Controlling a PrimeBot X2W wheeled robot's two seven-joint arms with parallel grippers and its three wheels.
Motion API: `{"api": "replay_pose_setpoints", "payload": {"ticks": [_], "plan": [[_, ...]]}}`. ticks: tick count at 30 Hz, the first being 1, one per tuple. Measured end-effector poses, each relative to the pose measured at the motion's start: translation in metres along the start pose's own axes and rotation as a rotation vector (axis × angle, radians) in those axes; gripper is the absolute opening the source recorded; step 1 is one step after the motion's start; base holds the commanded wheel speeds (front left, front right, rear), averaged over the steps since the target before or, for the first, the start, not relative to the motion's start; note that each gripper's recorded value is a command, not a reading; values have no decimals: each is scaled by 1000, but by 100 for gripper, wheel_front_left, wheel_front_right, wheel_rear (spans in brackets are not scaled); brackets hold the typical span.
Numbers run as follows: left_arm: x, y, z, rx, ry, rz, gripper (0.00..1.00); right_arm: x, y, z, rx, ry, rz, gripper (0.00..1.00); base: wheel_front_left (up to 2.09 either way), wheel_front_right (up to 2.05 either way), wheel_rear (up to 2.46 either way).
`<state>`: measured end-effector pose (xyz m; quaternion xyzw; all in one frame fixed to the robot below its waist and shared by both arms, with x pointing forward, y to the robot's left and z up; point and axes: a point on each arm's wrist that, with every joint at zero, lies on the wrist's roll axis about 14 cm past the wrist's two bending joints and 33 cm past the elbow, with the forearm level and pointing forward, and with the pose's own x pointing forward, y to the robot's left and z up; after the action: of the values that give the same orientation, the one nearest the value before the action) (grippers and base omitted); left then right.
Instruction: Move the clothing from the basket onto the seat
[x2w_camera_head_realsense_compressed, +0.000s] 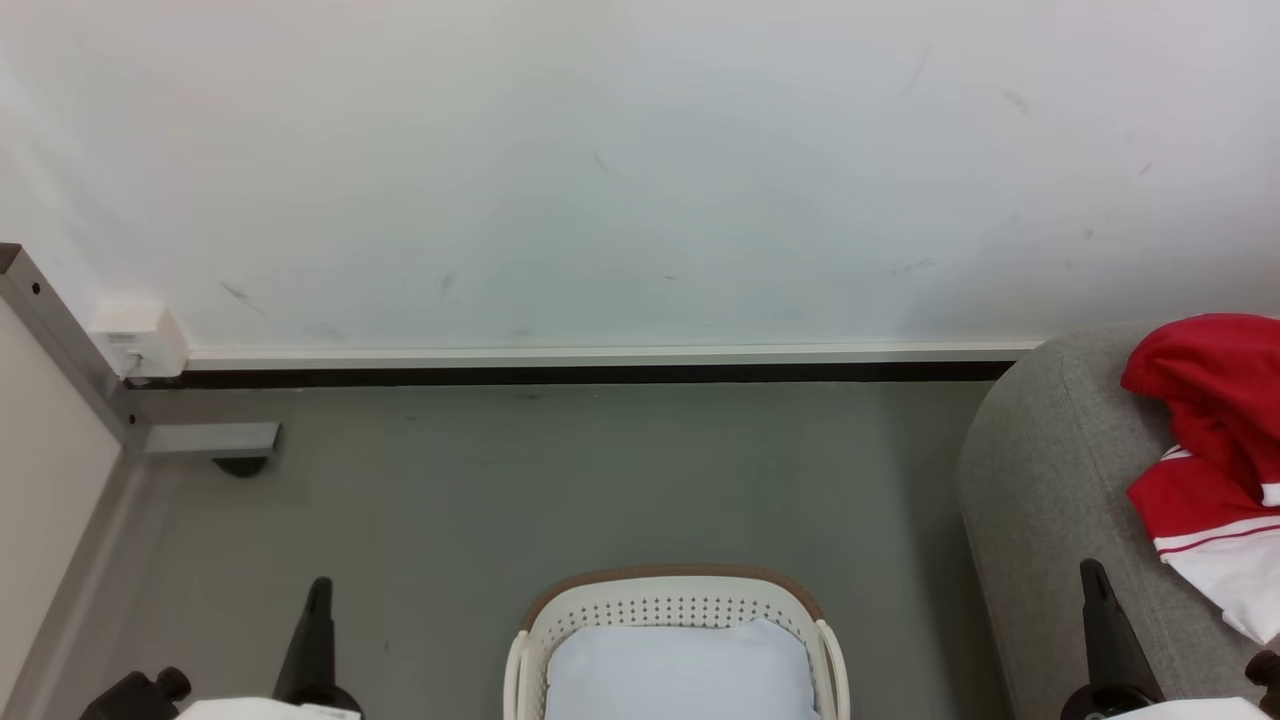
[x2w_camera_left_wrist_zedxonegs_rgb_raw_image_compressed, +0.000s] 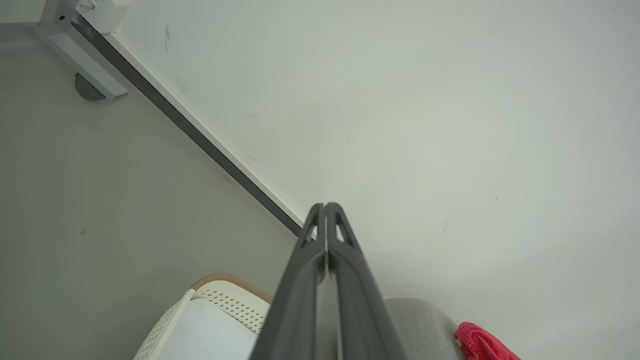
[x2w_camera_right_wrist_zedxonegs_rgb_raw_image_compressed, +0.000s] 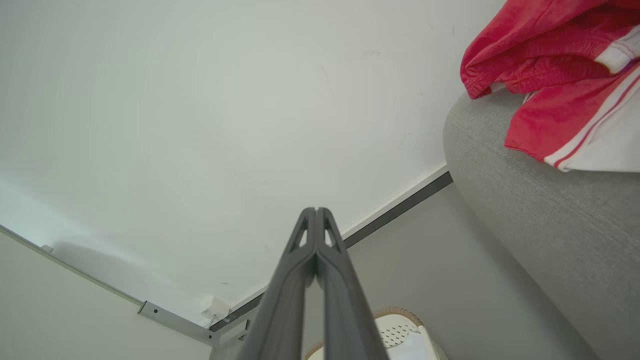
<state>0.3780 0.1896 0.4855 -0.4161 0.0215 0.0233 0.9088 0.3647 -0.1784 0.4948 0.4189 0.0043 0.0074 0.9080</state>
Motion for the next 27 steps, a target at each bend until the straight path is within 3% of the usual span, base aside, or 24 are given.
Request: {"api": "replay_pose_setpoints", "payload": {"ticks": [27], "plan": [[5,-3,9,-292,1,0,0,10,-4,11,283,-11,-18,0,0,0,0]]}}
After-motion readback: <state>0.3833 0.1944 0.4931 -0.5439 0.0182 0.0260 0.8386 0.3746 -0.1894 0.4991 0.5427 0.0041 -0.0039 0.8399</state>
